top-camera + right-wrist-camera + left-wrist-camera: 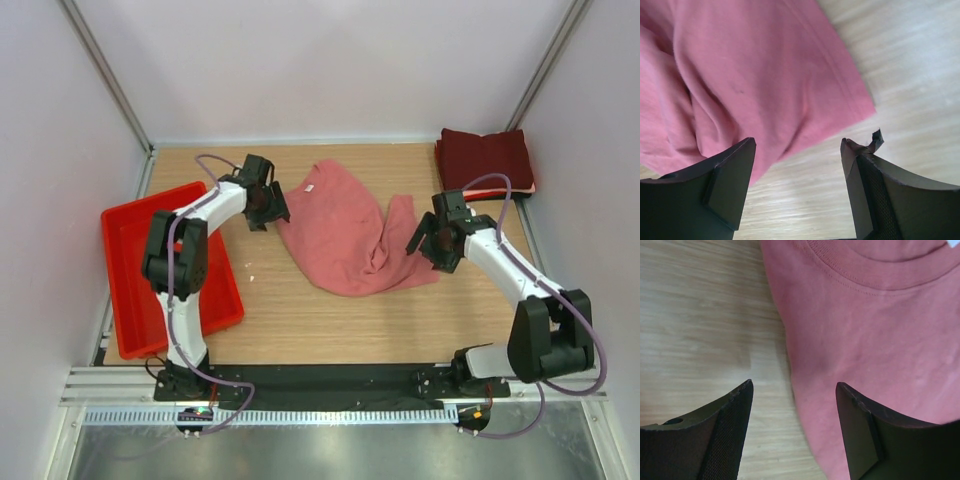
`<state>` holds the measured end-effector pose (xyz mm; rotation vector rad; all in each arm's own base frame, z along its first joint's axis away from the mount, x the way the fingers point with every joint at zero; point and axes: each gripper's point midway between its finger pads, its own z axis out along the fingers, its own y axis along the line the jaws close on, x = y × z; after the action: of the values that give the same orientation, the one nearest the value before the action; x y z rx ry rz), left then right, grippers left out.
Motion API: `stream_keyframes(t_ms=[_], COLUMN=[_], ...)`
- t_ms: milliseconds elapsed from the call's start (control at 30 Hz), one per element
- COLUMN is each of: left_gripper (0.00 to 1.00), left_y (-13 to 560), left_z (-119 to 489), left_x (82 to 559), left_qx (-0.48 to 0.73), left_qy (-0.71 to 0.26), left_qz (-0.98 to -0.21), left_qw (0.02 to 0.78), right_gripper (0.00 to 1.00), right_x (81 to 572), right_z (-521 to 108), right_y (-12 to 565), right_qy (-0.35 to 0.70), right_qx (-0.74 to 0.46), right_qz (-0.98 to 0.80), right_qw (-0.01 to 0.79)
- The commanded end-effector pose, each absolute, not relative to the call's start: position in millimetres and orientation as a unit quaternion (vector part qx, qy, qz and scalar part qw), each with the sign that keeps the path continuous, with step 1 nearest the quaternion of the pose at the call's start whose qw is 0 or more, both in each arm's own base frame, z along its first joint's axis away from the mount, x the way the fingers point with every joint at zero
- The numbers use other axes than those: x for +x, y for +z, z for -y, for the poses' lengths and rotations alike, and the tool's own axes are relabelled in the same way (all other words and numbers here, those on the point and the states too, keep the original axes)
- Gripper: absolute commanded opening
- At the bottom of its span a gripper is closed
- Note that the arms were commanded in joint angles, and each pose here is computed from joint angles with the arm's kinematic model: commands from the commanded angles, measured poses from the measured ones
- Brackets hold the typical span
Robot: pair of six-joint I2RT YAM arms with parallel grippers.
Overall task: Fold and stack the t-shirts
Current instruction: Flatten the tshirt out
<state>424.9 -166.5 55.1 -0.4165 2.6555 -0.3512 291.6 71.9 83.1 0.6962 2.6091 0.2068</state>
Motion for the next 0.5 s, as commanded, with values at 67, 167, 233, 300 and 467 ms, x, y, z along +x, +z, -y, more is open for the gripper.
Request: stream_keyframes(t_ms=[67,167,233,300,467], left_gripper=[0.68,0.67,0.61,0.57,0.08], left_y=[56.9,36.6,27.0,28.1,43.4], left_z=[191.1,193.0,194.0,194.6,205.7], left_x=[449.9,448.9,448.4,448.4,453.3], left_qx=[-0.134,-0.135,-0.131,-0.131,-0.129], left_qy=[-0.153,-0.145,-0.143,-0.144,-0.174], left_qz=[-0.951,-0.956,-0.959,-0.959,-0.951], left_qw=[0.232,0.214,0.205,0.206,0.222], right_gripper=[0.75,0.75,0.75,0.75,0.76], right_x=[271.5,263.9,266.0,267.3,272.8], right_z=[-51.6,-43.4,-40.2,-33.3,-17.7], right_y=[96.7,81.9,74.2,69.9,62.1], right_qy=[0.042,0.027,0.024,0.008,-0.027], right_qx=[0.322,0.344,0.348,0.350,0.358], right_qz=[-0.913,-0.904,-0.900,-0.895,-0.883], right_qw=[0.246,0.251,0.263,0.276,0.301])
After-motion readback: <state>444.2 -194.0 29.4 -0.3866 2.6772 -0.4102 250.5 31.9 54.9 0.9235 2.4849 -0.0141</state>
